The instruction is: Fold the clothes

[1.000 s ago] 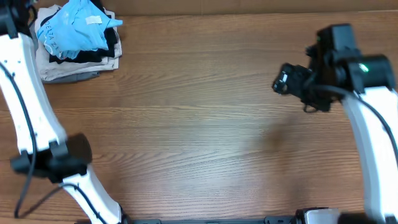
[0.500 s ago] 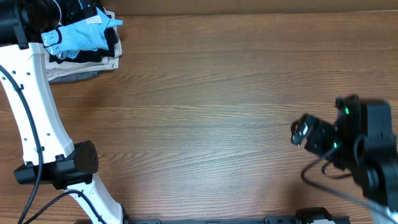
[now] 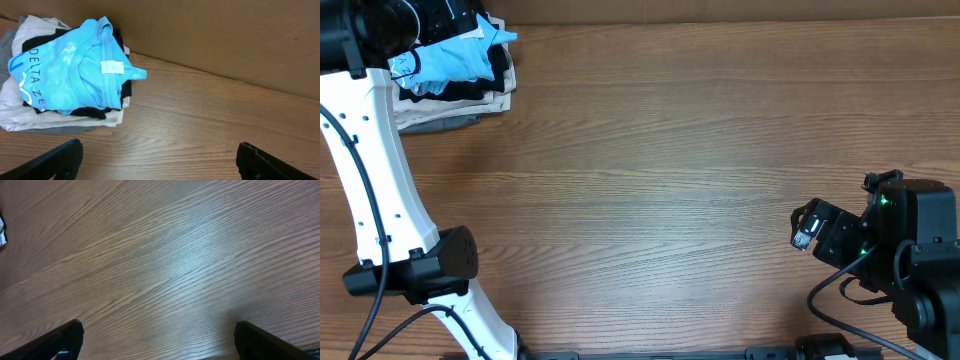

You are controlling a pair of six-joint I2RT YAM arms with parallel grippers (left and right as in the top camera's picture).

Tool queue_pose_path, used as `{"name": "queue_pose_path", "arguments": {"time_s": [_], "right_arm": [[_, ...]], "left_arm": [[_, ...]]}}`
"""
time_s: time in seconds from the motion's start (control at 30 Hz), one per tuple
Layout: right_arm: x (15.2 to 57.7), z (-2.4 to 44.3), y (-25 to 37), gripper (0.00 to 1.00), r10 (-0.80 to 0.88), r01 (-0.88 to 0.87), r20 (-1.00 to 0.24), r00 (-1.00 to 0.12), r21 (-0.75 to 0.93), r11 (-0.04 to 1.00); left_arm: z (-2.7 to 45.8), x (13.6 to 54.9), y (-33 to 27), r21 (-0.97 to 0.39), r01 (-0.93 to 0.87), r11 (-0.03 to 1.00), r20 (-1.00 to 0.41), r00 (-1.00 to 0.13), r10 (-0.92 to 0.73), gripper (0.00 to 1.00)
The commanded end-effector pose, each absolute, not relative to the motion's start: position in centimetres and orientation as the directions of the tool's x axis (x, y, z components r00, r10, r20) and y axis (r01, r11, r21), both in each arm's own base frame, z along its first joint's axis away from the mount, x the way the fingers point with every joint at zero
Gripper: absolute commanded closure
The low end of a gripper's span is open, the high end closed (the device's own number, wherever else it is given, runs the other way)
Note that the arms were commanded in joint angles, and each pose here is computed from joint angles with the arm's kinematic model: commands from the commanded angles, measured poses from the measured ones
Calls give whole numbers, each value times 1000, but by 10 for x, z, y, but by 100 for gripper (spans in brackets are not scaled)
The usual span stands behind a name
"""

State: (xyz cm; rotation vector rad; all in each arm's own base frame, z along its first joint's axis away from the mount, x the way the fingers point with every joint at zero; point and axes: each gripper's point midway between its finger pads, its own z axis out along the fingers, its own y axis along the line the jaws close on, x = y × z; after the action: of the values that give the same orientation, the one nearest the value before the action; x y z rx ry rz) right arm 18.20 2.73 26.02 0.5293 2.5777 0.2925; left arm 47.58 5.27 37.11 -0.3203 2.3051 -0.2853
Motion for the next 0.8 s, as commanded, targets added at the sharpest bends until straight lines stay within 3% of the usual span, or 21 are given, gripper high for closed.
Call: {"name": "queue_pose_path", "arguments": {"time_s": [0.0, 0.13, 0.37, 0.57, 0.77], "right_arm": [[179, 258, 25, 0, 419, 323, -418, -806, 283, 903], [199, 269, 23, 0, 421, 303, -499, -757, 302, 904], [258, 305, 31, 0, 386, 104, -770, -507, 390, 915], [267, 296, 40, 0, 338, -67, -892, -300, 373, 925], [259, 270, 38, 0, 355, -134, -927, -124, 370, 919]], "left_arm": [[368, 478, 50, -304, -132, 944, -670, -675, -310, 0], [368, 478, 50, -304, -132, 944, -670, -675, -310, 0], [368, 478, 50, -304, -132, 944, -670, -675, -310, 0], [368, 478, 50, -304, -132, 944, -670, -675, -310, 0], [368, 477, 50, -302, -134, 944, -670, -675, -310, 0]]}}
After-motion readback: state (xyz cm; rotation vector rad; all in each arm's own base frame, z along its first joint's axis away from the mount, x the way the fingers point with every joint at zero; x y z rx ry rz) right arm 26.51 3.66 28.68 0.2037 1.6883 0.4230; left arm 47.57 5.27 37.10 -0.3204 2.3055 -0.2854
